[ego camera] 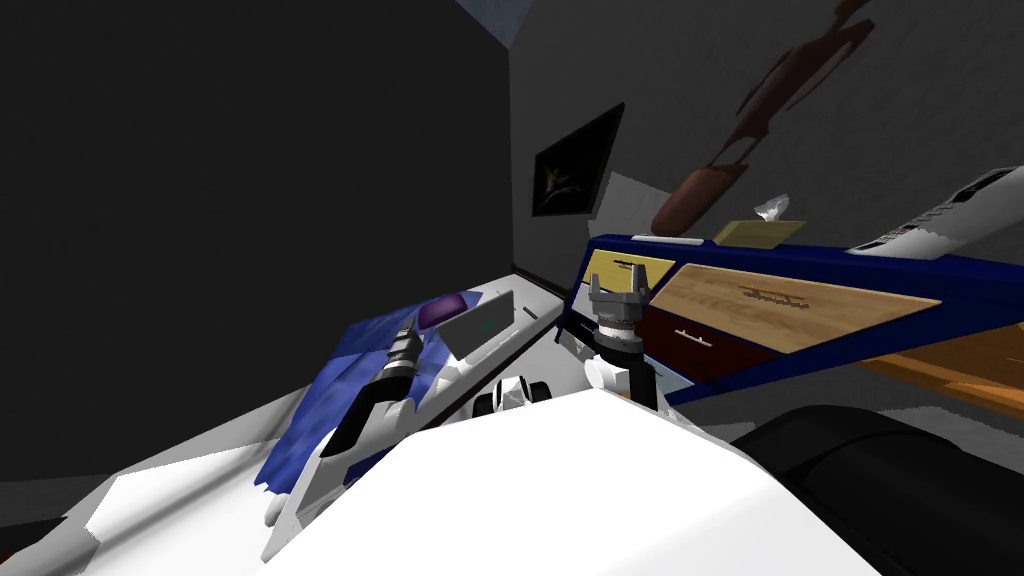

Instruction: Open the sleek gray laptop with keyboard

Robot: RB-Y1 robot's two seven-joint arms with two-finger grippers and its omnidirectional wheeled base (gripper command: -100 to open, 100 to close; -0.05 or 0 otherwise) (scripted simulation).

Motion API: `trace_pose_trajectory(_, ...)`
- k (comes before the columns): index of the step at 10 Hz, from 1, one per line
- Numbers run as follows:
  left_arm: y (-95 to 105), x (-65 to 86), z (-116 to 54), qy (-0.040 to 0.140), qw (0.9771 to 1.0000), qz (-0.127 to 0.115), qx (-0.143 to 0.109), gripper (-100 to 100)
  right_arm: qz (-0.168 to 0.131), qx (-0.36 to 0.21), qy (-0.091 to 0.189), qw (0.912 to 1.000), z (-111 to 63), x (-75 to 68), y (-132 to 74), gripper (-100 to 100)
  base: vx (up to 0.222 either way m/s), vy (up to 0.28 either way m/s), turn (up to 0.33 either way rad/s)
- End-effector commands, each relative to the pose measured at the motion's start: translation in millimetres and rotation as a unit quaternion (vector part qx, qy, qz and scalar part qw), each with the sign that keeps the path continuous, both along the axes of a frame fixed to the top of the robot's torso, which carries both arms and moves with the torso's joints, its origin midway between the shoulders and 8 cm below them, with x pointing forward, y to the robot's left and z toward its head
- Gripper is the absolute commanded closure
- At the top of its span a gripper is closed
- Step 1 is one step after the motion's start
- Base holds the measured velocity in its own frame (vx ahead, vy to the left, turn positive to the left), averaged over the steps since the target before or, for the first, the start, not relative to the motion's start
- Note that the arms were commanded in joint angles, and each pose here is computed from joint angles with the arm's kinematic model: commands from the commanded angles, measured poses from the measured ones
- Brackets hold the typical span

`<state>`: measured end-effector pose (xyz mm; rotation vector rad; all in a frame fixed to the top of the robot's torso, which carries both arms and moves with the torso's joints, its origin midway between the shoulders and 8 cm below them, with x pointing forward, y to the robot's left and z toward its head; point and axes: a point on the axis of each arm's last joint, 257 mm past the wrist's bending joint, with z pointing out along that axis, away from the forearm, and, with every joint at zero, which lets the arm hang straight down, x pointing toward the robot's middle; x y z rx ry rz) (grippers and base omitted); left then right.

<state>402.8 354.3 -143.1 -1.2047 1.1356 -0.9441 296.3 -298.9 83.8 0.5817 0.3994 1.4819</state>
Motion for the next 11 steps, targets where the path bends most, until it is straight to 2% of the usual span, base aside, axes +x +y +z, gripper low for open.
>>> trace_pose_trajectory(1, 9.9, -3.4, -17.9, 0.036, 0.9993, 0.010, -0.004, -100, 0.000, 0.000, 0.000, 1.0000, 0.0, 0.0, 0.0, 0, 0.071, -0.112, 0.070)
trace_pose_trajectory(3, 17.3, -6.3, -30.4, 0.062, 0.9979, 0.018, -0.005, -100, 0.000, 0.000, 0.000, 1.0000, 0.0, 0.0, 0.0, 0, 0.064, -0.124, 0.064)
trace_pose_trajectory(6, 27.6, -11.8, -47.9, 0.100, 0.9945, 0.028, -0.008, -100, 0.000, 0.000, 0.000, 1.0000, 0.0, 0.0, 0.0, 0, 0.054, -0.107, 0.063)
trace_pose_trajectory(11, 39.1, -21.2, -70.2, 0.146, 0.9882, 0.043, -0.017, -100, 0.000, 0.000, 0.000, 1.0000, 0.0, 0.0, 0.0, 0, 0.041, -0.078, 0.048)
